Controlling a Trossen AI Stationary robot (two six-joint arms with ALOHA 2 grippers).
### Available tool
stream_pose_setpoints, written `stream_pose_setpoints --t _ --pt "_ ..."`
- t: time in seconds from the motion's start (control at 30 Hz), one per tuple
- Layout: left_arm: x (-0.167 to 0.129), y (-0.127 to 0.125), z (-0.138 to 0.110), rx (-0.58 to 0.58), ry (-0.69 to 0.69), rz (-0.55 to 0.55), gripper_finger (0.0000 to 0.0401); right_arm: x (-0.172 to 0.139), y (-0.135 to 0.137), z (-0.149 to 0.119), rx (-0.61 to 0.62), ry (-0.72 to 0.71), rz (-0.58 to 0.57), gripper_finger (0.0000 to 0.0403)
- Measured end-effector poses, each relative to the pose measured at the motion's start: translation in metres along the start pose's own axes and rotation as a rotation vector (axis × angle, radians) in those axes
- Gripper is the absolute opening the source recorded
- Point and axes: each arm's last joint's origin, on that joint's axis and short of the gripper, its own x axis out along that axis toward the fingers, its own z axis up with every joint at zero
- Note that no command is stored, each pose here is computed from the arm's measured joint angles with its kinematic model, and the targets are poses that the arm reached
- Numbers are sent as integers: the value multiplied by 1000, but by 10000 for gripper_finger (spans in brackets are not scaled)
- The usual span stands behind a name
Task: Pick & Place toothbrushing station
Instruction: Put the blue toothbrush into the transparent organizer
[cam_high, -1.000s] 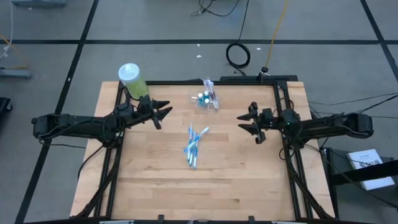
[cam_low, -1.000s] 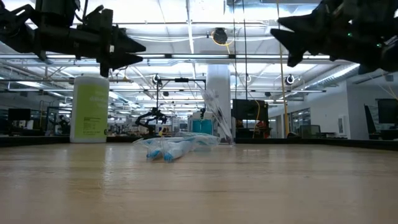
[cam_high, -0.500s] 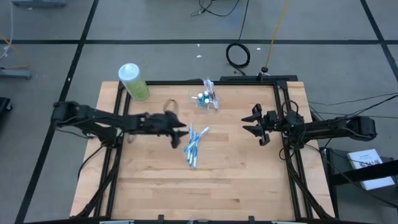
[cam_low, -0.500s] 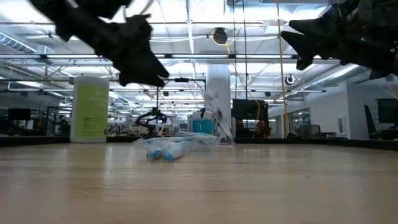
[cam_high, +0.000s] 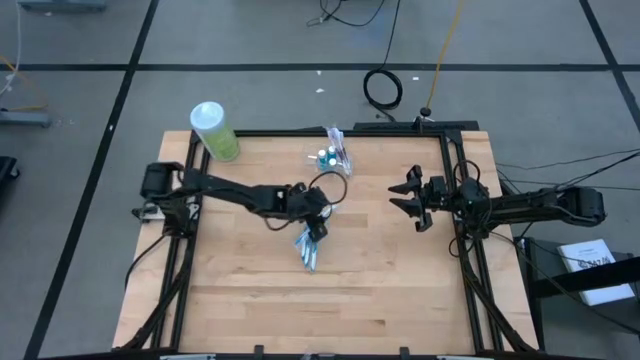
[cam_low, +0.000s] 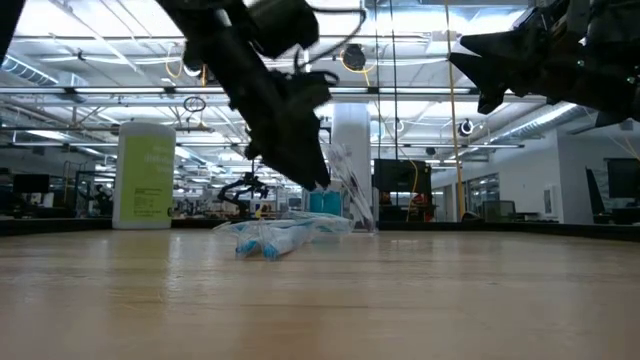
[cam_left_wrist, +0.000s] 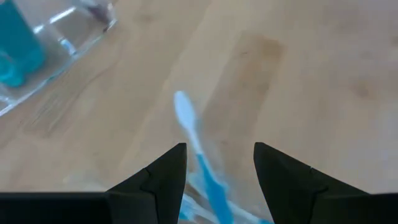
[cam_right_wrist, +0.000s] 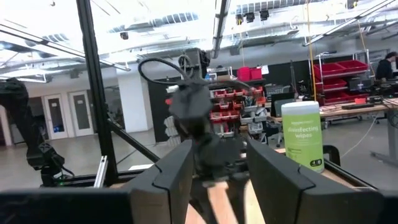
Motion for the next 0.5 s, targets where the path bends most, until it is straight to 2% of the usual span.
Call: stream_pose_setpoints --t 0.2,0.5 --pt "28 12 5 -43 98 64 195 0 0 0 4 0 0 141" --pt "46 16 1 -55 150 39 195 0 0 0 0 2 -1 141"
